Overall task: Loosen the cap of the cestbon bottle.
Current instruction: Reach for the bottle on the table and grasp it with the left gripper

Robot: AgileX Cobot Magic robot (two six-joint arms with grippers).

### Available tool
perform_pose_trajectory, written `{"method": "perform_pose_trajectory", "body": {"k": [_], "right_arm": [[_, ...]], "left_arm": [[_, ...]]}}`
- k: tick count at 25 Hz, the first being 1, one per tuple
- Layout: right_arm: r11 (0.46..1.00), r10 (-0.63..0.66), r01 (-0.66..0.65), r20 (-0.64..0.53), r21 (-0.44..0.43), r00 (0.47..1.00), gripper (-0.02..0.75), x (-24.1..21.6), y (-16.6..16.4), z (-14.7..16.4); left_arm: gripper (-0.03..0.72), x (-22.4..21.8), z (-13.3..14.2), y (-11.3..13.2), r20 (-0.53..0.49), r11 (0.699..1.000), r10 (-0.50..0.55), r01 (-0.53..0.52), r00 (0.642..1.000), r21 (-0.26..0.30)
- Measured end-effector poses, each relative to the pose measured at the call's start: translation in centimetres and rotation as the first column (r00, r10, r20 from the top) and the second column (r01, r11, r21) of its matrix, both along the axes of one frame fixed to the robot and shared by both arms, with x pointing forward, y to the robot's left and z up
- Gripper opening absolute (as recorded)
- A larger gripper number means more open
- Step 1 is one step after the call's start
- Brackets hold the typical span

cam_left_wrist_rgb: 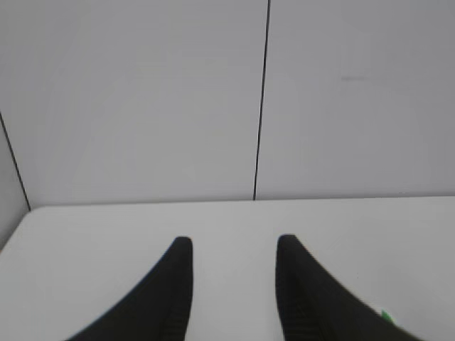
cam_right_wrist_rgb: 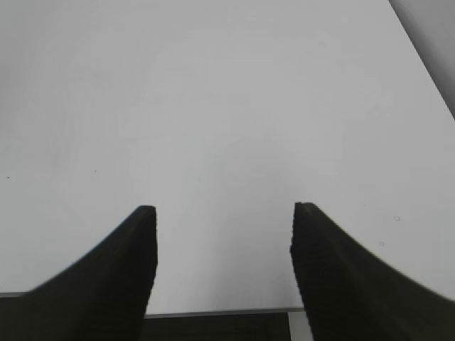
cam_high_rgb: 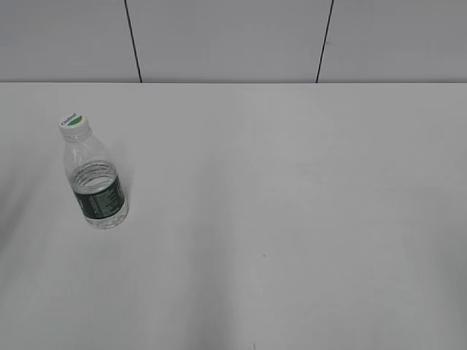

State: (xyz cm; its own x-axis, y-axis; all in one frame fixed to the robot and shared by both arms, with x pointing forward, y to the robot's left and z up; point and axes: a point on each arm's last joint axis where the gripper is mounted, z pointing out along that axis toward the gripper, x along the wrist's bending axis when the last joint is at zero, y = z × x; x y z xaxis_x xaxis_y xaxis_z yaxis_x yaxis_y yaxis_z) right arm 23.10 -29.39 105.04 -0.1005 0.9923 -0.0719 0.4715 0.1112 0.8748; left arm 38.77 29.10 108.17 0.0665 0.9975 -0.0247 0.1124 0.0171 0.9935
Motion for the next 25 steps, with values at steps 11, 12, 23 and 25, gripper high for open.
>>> {"method": "perform_pose_trajectory", "body": {"k": [11, 12, 23, 25], "right_arm": [[1.0, 0.0, 0.0, 0.0, 0.0, 1.0, 0.465, 0.0, 0.0, 0.0], [1.0, 0.0, 0.0, 0.0, 0.0, 1.0, 0.465, 0.0, 0.0, 0.0], [1.0, 0.0, 0.0, 0.0, 0.0, 1.0, 0.465, 0.0, 0.0, 0.0], [1.0, 0.0, 0.0, 0.0, 0.0, 1.0, 0.465, 0.0, 0.0, 0.0]], "left_arm": [[0.241, -2.3, -8.8, -1.8, 0.029, 0.976, -0.121, 0.125, 0.992, -0.177], [0.241, -2.5, -9.3, -1.9, 0.021, 0.977, -0.142, 0.144, 0.99, -0.156], [0.249, -2.1, -13.2, -2.8, -0.175, 0.975, -0.224, 0.22, 0.959, -0.043], [0.279, -1.6, -13.6, -3.0, -0.184, 0.973, -0.23, 0.226, 0.956, -0.044]]}}
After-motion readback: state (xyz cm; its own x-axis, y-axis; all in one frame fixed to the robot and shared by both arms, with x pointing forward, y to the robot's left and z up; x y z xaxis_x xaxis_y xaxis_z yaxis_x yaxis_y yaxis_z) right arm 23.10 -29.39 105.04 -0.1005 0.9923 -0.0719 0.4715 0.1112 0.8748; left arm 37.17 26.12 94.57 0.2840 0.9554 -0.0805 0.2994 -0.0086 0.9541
